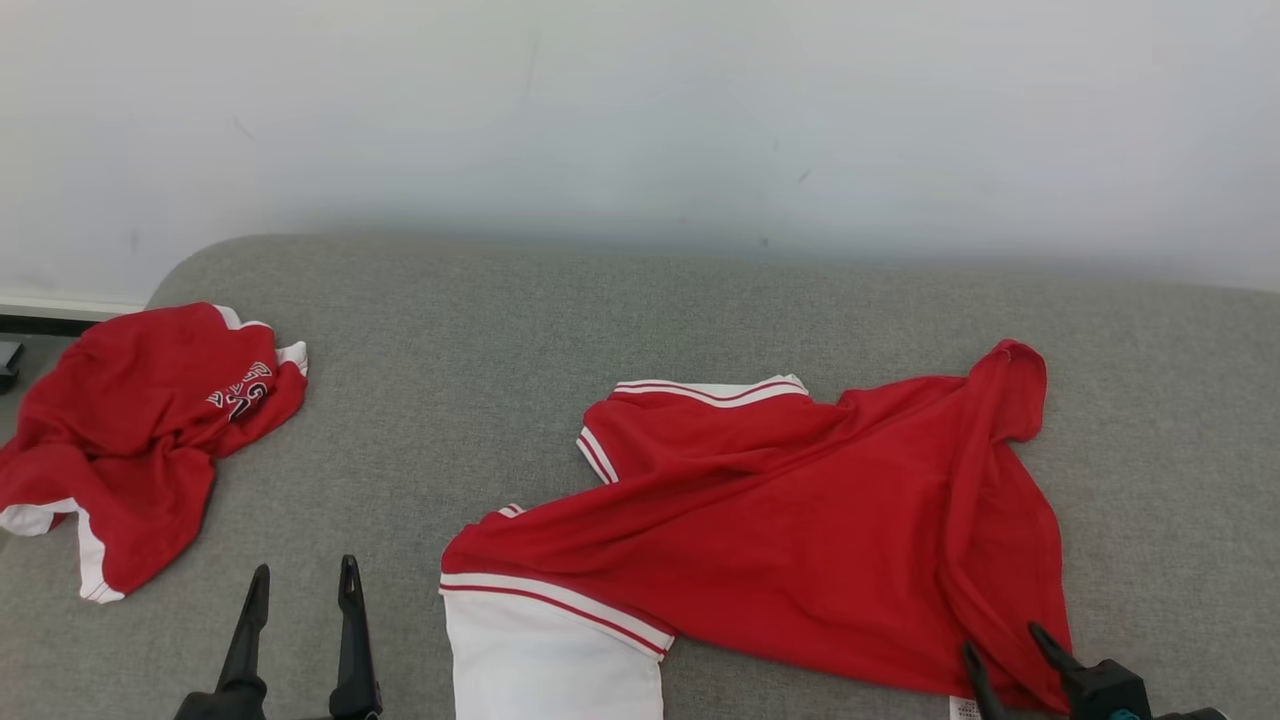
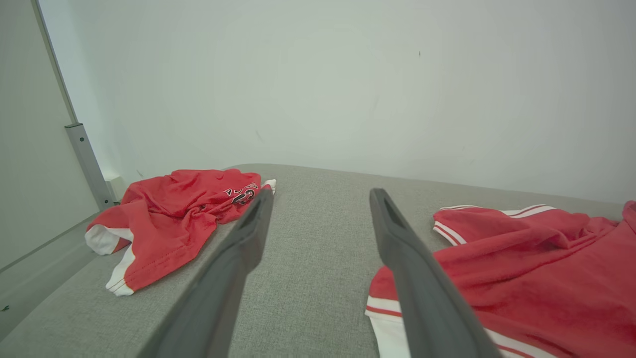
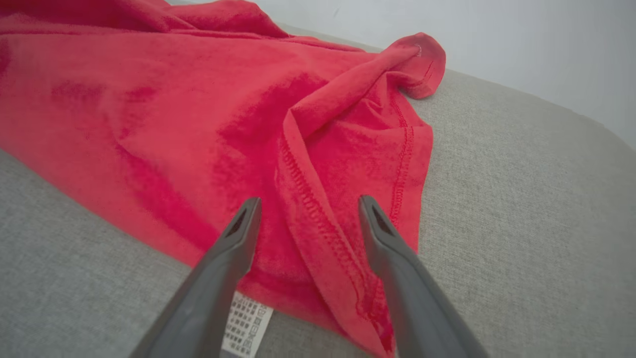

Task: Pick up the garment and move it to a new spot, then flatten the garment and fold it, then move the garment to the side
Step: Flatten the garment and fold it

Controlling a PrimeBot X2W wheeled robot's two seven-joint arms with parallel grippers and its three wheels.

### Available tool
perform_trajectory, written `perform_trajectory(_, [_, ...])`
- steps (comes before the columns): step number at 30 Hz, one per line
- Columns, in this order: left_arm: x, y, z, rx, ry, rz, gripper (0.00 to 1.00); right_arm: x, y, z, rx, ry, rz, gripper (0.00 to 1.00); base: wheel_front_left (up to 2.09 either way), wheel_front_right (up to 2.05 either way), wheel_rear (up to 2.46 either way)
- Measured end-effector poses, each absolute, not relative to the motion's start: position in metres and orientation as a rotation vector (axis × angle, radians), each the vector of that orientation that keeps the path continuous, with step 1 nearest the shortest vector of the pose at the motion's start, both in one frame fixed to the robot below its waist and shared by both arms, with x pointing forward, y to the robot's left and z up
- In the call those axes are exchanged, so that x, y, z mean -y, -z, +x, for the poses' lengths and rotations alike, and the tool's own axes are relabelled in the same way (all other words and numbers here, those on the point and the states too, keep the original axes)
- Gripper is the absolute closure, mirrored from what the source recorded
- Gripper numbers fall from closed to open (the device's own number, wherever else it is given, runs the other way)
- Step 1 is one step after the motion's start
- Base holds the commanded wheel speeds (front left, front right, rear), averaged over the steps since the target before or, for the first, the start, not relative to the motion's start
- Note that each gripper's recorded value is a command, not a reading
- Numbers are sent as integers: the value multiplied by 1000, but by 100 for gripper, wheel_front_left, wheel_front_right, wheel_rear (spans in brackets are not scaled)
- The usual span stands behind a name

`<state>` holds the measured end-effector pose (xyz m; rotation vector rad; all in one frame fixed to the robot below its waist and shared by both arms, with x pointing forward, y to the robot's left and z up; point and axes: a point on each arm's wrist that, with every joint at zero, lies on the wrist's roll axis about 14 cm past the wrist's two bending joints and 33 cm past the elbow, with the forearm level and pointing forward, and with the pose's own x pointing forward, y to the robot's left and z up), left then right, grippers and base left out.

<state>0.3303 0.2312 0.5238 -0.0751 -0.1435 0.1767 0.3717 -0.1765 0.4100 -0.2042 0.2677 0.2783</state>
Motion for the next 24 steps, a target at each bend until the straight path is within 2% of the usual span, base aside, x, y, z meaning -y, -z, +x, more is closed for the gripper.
perform_trajectory(2, [-231,-521,330,135,-178,-77,0,178,-404,371,-288,-281,-222,35,0,0,0])
perform_trajectory(3, [-231,-520,330,132,-178,-78,0,179,-401,370,-300,-285,-233,55,0,0,0])
perform_trajectory(5, [-230,-519,331,128,-178,-79,0,180,-397,370,-312,-290,-249,75,0,0,0])
perform_trajectory(6, [-230,-518,331,126,-177,-79,0,180,-399,372,-307,-286,-247,81,0,0,0])
perform_trajectory(7, [-230,-518,332,125,-176,-79,0,181,-402,375,-295,-277,-241,100,0,0,0])
perform_trajectory(10, [-228,-518,334,123,-169,-80,0,189,-415,385,-251,-223,-201,100,0,0,0])
perform_trajectory(16, [-217,-512,339,105,-132,-88,0,226,-423,385,-210,18,155,100,0,0,0])
perform_trajectory(19, [-212,-509,341,94,-119,-94,0,225,-415,381,-261,35,268,100,0,0,0])
perform_trajectory(20, [-211,-507,342,88,-115,-99,0,227,-417,382,-250,44,296,98,0,0,0])
perform_trajectory(21, [-209,-505,342,83,-109,-101,0,229,-422,384,-232,43,295,66,0,0,0])
perform_trajectory(22, [-207,-503,343,77,-106,-102,0,232,-426,385,-217,39,285,0,0,0,0])
perform_trajectory(24, [-205,-500,343,68,-98,-106,0,233,-432,386,-195,23,271,0,0,0,0])
